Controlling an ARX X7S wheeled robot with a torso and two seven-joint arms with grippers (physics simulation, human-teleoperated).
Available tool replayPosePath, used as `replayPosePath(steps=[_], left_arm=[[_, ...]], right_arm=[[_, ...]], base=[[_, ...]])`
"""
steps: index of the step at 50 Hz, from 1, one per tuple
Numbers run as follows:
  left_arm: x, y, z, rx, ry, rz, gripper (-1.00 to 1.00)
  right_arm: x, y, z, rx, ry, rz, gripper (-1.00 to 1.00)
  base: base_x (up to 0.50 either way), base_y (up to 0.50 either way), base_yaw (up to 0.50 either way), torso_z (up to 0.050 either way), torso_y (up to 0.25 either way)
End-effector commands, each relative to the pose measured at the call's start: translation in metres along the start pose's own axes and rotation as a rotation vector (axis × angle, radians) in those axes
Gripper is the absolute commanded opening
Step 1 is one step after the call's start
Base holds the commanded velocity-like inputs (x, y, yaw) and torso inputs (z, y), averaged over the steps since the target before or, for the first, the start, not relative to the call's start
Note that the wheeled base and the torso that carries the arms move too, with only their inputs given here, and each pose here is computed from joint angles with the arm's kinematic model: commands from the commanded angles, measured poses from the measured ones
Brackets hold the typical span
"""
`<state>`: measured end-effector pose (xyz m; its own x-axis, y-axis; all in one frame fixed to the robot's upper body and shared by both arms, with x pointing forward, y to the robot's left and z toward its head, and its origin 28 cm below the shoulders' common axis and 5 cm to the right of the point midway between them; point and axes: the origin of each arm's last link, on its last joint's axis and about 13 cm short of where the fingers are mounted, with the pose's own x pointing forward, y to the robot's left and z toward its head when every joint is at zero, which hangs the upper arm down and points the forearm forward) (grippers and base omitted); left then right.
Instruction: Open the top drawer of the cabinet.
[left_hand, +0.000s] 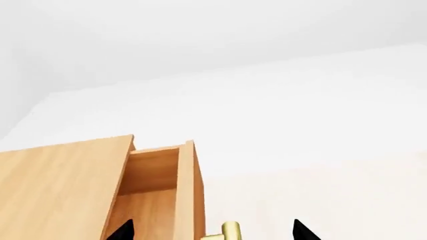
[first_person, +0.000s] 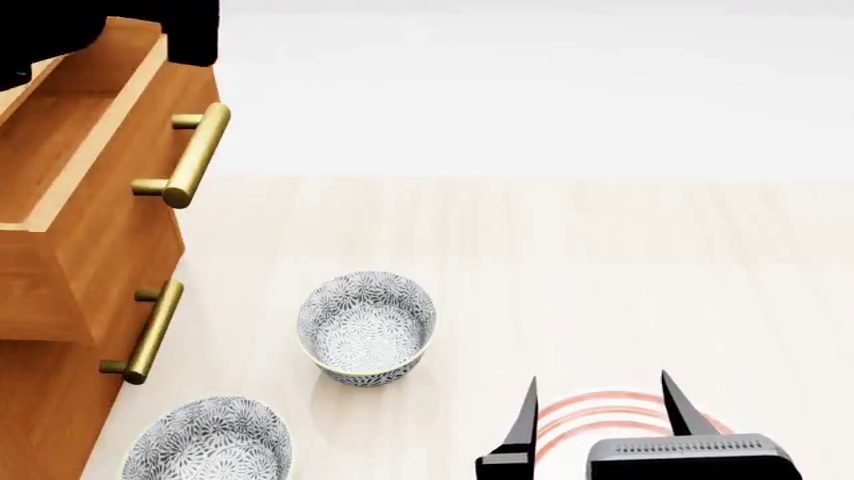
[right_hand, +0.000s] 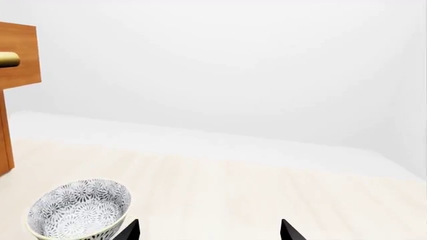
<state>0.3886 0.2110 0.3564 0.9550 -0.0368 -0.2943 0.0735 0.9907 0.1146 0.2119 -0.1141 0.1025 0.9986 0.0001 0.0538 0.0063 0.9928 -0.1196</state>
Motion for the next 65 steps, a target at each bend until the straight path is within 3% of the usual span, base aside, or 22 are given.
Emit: replayPosePath(steps=[1, 16, 29, 43, 65], left_arm=[[0.01, -0.001, -0.006, -0.115, 0.067, -0.023, 1.0], [0.024, 0.01, -0.017, -0.171, 0.112, 0.031, 1.0], [0.036, 0.014, -0.038, -0.222, 0.176, -0.033, 1.0], [0.04, 0.02, -0.053, -0.249, 0.21, -0.016, 1.0], [0.043, 0.007, -0.061, -0.261, 0.247, -0.113, 1.0]], right_arm=[[-0.001, 0.0, 0.001, 0.002, -0.001, -0.002, 1.0], [0.0, 0.001, -0.002, 0.002, 0.002, 0.001, 1.0], [0.001, 0.002, -0.003, 0.002, 0.007, 0.001, 1.0], [0.002, 0.003, -0.004, 0.002, 0.009, 0.003, 1.0], [0.001, 0.002, -0.006, 0.008, 0.012, 0.001, 1.0]], base=[[0.0, 0.0, 0.0, 0.0, 0.0], [0.0, 0.0, 0.0, 0.0, 0.0], [0.0, 0.0, 0.0, 0.0, 0.0], [0.0, 0.0, 0.0, 0.0, 0.0], [0.0, 0.0, 0.0, 0.0, 0.0]])
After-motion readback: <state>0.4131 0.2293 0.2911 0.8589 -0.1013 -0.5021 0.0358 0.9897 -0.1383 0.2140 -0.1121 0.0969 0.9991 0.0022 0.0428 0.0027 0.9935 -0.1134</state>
